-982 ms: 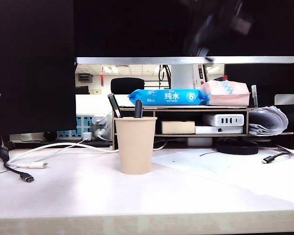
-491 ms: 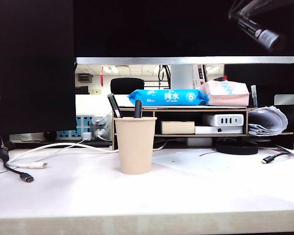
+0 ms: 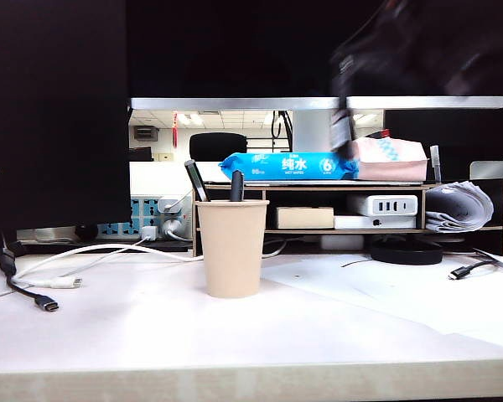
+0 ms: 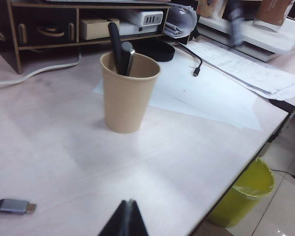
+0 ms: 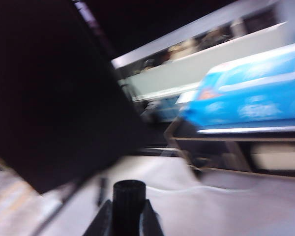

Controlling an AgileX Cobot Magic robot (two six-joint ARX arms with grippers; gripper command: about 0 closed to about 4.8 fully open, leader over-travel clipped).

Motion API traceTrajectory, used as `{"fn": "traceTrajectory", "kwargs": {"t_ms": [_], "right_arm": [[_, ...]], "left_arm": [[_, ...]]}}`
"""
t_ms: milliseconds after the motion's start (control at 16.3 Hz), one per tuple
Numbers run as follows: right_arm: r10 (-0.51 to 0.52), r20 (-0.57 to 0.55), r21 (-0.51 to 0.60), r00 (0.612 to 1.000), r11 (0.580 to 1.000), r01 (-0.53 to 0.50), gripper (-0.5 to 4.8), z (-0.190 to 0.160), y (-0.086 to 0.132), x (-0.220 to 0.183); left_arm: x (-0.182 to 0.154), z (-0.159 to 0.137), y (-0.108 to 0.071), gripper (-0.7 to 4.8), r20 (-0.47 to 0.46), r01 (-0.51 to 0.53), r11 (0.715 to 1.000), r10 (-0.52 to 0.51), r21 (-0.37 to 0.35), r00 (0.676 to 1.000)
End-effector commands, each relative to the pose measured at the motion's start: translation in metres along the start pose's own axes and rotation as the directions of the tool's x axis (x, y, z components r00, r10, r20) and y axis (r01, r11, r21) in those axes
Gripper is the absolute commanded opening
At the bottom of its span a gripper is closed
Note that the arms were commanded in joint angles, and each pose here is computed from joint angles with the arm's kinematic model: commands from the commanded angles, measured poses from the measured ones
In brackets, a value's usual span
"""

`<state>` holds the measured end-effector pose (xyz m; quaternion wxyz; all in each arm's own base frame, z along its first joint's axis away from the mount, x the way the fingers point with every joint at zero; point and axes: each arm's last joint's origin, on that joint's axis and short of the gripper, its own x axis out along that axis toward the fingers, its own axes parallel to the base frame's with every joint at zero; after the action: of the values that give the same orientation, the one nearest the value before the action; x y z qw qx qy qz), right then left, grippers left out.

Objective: Pick up the marker and insert it into the paper cup.

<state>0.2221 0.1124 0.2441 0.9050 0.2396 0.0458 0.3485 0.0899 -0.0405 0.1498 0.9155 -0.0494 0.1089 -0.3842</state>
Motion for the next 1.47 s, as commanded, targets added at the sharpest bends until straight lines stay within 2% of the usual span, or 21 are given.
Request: {"fn": "traceTrajectory", "kwargs": {"t_ms": [61, 430, 675, 1473], "right_arm": [[0.113, 0.042, -0.004, 0.993, 0.994, -0.113, -0.05, -0.006, 0.001, 0.033], [0.195, -0.028, -0.234, 0.980, 0.952, -0.196, -0.05, -0.021, 0.010, 0.088], [0.188, -0.043, -0.264, 0.981, 0.945, -0.193, -0.05, -0.028, 0.005, 0.097], [0.186, -0.087, -0.253, 0.979, 0.946, -0.202, -0.05, -0.047, 0.004, 0.103]], "left_arm": [[0.000, 0.001, 0.000, -0.05, 0.005, 0.002, 1.000, -0.002, 0.007, 1.000], [0.000, 0.001, 0.000, -0.05, 0.008, -0.016, 1.000, 0.016, 0.011, 1.000], [0.000, 0.001, 0.000, -0.05, 0.008, -0.017, 1.000, 0.017, 0.011, 1.000], [0.000, 0.001, 0.000, -0.05, 0.007, -0.016, 1.000, 0.016, 0.011, 1.000]]}}
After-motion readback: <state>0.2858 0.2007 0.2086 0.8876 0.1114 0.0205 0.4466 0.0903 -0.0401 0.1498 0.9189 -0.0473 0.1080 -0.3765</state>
